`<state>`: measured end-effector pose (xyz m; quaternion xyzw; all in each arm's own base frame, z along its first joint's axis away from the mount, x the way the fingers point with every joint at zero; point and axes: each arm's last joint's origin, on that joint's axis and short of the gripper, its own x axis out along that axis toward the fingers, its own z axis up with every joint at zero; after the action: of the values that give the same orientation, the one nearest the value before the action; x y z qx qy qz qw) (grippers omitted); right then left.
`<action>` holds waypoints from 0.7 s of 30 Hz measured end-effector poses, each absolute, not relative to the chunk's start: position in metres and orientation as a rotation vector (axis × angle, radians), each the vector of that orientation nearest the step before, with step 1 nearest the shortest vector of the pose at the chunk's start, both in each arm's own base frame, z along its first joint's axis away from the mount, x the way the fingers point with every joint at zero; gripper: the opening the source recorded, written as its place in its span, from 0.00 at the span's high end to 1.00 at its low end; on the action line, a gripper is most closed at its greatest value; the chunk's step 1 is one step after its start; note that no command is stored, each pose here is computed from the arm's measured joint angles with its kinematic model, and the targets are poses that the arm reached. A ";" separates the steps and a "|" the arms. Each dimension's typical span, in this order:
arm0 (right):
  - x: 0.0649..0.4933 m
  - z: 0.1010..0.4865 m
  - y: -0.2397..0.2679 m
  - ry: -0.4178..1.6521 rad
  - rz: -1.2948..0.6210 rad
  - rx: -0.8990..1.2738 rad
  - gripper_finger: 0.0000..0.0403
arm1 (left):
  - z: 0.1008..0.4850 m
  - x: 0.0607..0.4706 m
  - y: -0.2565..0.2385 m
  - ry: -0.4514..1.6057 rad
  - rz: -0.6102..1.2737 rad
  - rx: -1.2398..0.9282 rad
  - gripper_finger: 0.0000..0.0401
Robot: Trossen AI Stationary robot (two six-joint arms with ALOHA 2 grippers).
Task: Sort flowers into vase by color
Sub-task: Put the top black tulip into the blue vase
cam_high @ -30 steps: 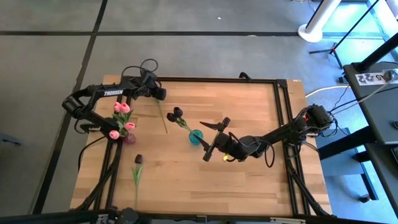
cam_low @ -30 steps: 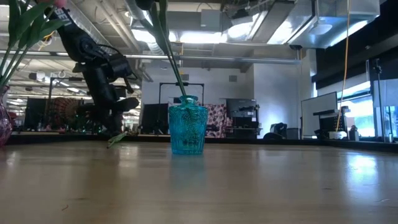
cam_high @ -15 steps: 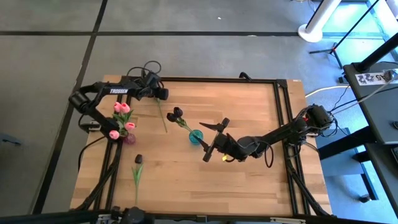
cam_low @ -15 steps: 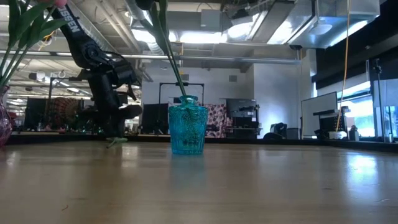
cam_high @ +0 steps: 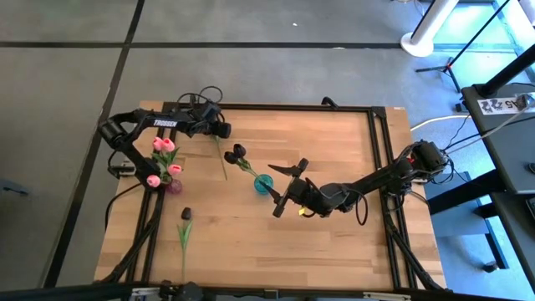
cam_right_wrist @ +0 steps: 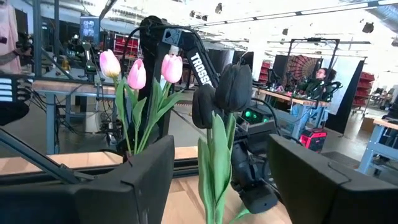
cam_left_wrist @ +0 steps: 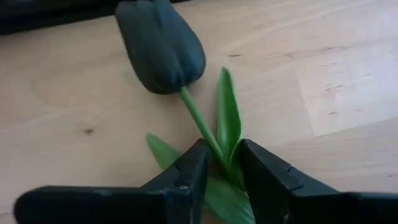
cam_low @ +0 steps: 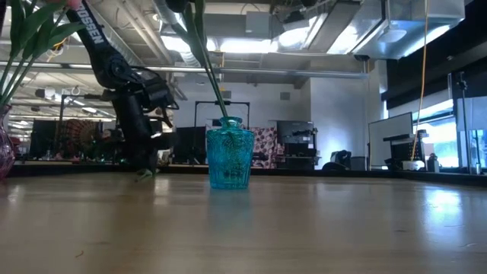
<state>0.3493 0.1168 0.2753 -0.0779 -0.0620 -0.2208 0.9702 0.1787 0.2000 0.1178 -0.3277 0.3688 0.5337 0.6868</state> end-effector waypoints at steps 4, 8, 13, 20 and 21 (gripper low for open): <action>0.349 0.275 0.117 -0.128 -0.445 -0.148 0.37 | 0.117 0.182 0.199 0.832 1.191 -0.712 0.85; 0.348 0.275 0.120 -0.129 -0.438 -0.147 0.37 | 0.124 0.179 0.198 0.821 1.163 -0.709 0.96; 0.348 0.276 0.121 -0.130 -0.433 -0.147 0.37 | 0.146 0.177 0.197 0.722 1.158 -0.680 0.98; 0.347 0.275 0.121 -0.125 -0.472 -0.134 0.37 | 0.204 0.169 0.187 0.451 1.089 -0.606 0.99; 0.347 0.276 0.120 -0.125 -0.475 -0.128 0.37 | 0.215 0.168 0.183 0.396 1.068 -0.590 0.99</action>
<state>0.3470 0.1203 0.2755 -0.0632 -0.0619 -0.2350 0.9680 0.1677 0.1830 0.2148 -0.2752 0.1845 0.4982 0.8012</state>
